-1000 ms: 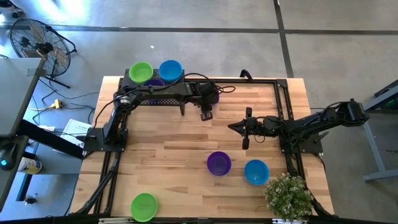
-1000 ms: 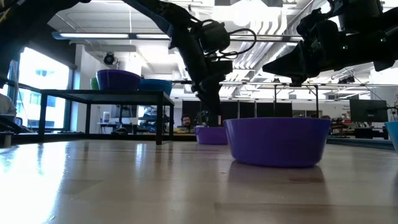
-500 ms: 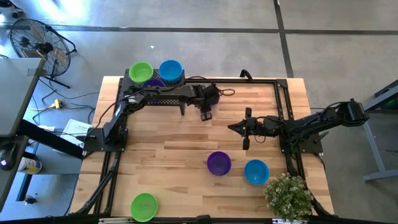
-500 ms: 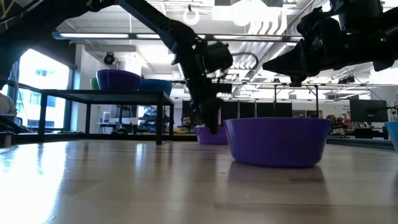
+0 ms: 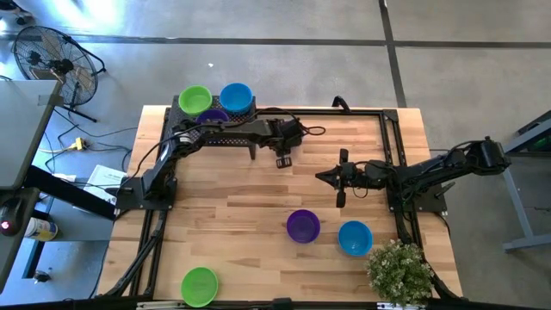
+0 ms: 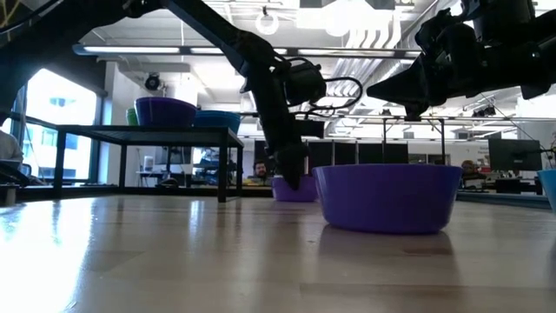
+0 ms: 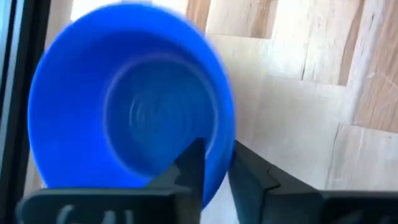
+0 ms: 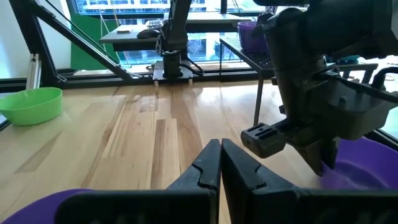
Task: Pick & Place Mini bowls
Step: Stack the violet bowl on top of the violet bowl on the shelf
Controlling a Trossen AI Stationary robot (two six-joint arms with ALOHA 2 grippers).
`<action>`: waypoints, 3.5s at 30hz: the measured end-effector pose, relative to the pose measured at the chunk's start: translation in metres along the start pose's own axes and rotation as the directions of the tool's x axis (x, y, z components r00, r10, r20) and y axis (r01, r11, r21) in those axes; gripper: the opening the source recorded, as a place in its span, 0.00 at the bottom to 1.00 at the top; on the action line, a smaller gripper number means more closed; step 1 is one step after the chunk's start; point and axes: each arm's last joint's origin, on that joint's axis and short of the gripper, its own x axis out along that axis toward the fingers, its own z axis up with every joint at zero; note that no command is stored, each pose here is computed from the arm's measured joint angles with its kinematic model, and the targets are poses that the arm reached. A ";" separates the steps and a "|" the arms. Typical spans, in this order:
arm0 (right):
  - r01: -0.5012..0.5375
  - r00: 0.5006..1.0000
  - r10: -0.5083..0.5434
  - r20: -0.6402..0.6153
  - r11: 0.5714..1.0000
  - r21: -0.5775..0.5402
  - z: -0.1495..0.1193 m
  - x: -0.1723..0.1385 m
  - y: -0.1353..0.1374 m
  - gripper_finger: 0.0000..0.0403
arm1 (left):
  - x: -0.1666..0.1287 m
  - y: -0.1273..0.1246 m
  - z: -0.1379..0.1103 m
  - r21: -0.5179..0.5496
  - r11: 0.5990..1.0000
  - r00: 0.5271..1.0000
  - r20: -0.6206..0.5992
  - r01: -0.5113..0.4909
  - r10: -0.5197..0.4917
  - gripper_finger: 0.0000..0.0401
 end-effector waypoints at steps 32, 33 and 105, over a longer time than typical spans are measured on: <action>-0.021 1.000 0.021 -0.010 1.000 -0.001 -0.001 0.000 0.001 0.00 | -0.158 -0.004 0.030 0.036 0.999 0.994 0.104 -0.031 0.028 0.00; -0.022 1.000 0.022 -0.010 1.000 -0.001 -0.001 0.000 0.001 0.00 | -0.164 -0.005 0.027 0.030 0.999 0.995 0.093 -0.032 0.029 0.00; -0.042 0.999 0.042 -0.011 0.999 0.018 -0.001 0.000 0.001 0.00 | -0.232 0.059 -0.149 -0.356 0.934 0.994 -0.106 -0.037 -0.001 0.12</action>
